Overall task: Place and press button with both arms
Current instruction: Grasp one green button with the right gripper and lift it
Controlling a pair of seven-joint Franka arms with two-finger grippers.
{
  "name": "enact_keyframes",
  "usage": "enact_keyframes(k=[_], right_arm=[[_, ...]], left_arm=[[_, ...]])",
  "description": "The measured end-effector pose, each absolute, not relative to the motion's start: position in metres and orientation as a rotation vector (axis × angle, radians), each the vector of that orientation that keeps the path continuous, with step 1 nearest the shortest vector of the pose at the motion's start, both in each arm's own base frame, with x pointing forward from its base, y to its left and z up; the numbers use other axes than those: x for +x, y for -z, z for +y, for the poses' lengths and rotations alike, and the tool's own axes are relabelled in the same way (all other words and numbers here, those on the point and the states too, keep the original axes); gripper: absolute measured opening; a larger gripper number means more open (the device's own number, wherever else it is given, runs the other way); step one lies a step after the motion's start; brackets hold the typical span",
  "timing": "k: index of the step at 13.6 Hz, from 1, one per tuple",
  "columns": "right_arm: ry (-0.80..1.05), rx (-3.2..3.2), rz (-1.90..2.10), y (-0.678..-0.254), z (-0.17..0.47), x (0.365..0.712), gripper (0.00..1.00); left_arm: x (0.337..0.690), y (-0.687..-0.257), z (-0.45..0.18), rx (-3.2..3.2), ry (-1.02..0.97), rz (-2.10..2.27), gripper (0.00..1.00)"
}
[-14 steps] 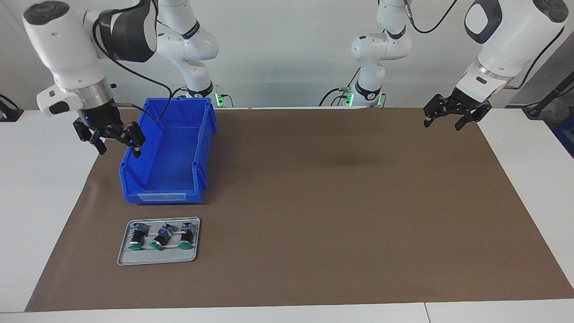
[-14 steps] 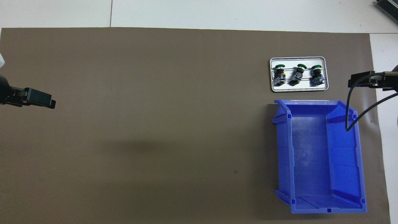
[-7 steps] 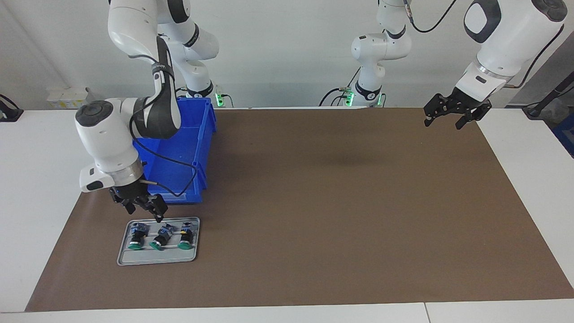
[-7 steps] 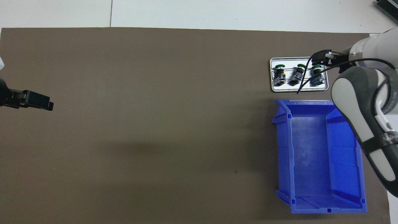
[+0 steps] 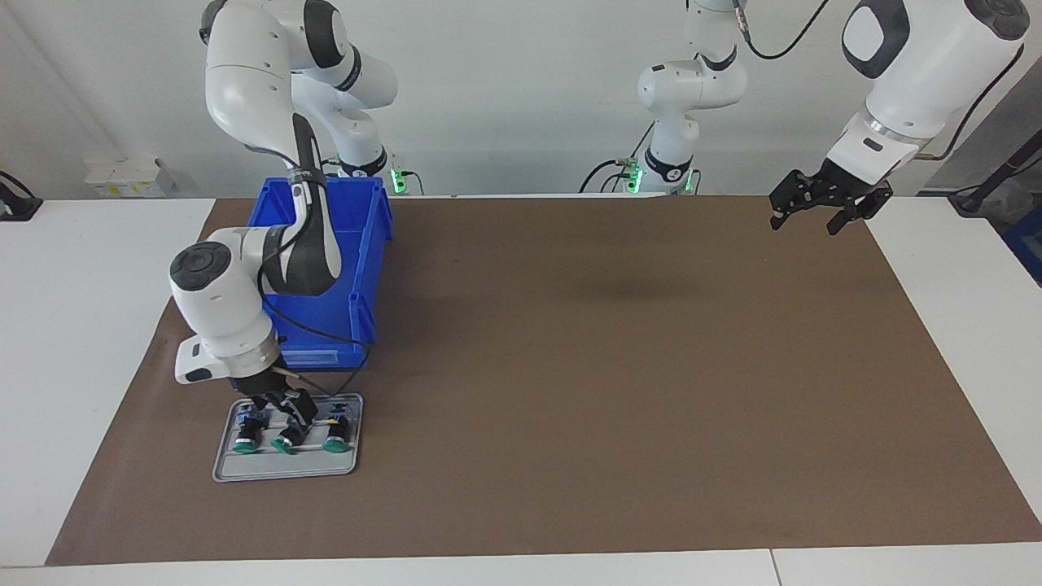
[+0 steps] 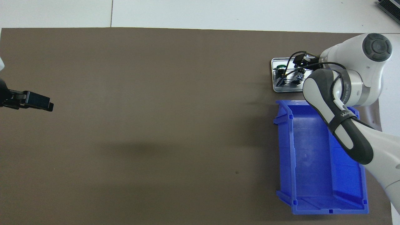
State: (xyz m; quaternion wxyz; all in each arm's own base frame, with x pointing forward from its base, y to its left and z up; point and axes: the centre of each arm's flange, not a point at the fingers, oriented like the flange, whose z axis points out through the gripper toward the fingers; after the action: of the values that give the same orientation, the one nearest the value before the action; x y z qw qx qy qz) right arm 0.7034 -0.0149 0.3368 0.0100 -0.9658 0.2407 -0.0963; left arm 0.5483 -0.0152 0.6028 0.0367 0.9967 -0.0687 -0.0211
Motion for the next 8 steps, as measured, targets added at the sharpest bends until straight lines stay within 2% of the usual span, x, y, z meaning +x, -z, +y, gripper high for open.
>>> enact_keyframes(k=[5, 8], right_arm=[[0.273, -3.013, 0.763, -0.317, -0.017, 0.704, 1.00], [0.255, -3.006, 0.773, -0.310, -0.016, 0.703, 0.96]], left_arm=[[0.548, -0.603, -0.015, 3.060, 0.065, -0.211, 1.00], [0.548, -0.603, -0.015, 3.060, 0.065, -0.211, 1.00]])
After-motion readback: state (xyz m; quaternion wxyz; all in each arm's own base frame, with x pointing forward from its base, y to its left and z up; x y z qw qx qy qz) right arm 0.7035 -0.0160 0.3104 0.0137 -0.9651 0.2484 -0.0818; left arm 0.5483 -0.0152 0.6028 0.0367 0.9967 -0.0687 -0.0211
